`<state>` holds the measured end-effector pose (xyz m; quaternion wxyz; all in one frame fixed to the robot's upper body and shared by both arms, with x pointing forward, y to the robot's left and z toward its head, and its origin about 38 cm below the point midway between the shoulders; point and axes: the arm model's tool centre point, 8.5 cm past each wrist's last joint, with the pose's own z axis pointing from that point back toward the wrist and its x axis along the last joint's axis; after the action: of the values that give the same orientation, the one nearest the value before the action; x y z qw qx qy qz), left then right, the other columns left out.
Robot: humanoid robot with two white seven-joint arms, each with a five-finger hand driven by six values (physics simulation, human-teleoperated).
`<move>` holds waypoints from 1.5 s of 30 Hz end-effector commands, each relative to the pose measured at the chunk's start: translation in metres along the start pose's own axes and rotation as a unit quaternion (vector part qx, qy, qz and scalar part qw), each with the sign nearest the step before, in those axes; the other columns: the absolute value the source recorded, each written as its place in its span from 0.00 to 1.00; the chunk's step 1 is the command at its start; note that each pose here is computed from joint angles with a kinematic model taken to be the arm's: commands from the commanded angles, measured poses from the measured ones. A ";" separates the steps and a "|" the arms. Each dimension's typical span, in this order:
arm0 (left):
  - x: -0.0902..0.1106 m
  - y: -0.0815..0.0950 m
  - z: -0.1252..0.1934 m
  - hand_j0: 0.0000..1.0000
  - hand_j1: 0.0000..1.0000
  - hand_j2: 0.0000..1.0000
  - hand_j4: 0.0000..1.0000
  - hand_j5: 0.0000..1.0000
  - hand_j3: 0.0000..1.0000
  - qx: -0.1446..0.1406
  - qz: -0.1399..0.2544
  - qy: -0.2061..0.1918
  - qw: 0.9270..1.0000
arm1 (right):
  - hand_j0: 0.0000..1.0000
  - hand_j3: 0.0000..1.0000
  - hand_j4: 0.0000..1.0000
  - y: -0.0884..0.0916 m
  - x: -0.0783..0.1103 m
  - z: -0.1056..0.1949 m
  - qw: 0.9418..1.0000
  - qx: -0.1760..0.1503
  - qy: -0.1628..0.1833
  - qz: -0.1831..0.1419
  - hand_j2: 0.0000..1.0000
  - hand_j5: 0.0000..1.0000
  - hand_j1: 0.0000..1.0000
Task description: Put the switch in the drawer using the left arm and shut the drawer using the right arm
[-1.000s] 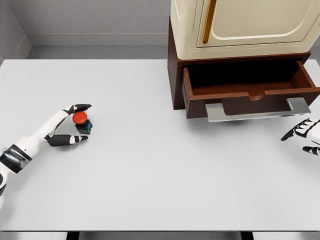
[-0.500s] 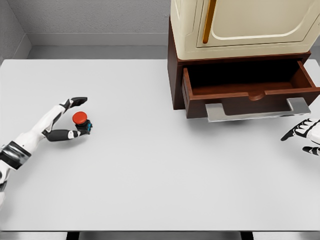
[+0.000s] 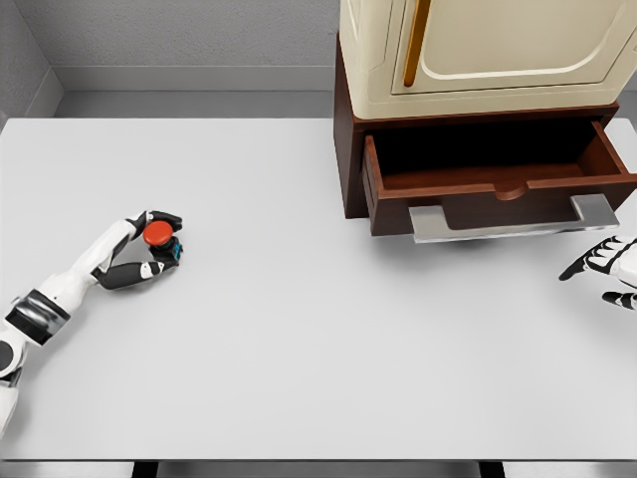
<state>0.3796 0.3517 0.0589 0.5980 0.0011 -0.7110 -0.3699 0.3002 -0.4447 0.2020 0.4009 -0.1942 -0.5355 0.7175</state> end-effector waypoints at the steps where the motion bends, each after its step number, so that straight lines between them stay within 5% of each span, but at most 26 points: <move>1: 0.000 0.000 0.000 0.55 0.55 0.55 0.55 0.55 0.55 0.000 0.000 -0.002 1.000 | 0.68 0.68 0.68 -0.001 0.000 0.000 1.000 -0.002 0.000 -0.002 0.68 0.68 0.68; 11: 0.024 0.002 -0.010 0.37 0.37 0.37 0.37 0.37 0.37 -0.006 -0.015 -0.035 0.999 | 0.69 0.69 0.69 -0.001 0.000 0.000 1.000 -0.002 0.000 -0.002 0.69 0.69 0.69; 25: 0.054 -0.002 -0.026 0.36 0.36 0.36 0.36 0.36 0.36 -0.003 -0.020 -0.084 0.996 | 0.69 0.69 0.69 -0.002 -0.001 0.000 1.000 -0.005 0.001 -0.002 0.69 0.69 0.69; 45: 0.111 -0.035 -0.062 0.36 0.36 0.36 0.36 0.36 0.36 0.007 0.004 -0.184 0.983 | 0.69 0.69 0.69 -0.003 0.000 0.000 1.000 -0.005 0.000 -0.001 0.69 0.69 0.69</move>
<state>0.3869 0.2524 0.1347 0.4628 -0.0562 -0.8054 -0.3662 0.3010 -0.4447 0.2038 0.3998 -0.1960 -0.5371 0.7164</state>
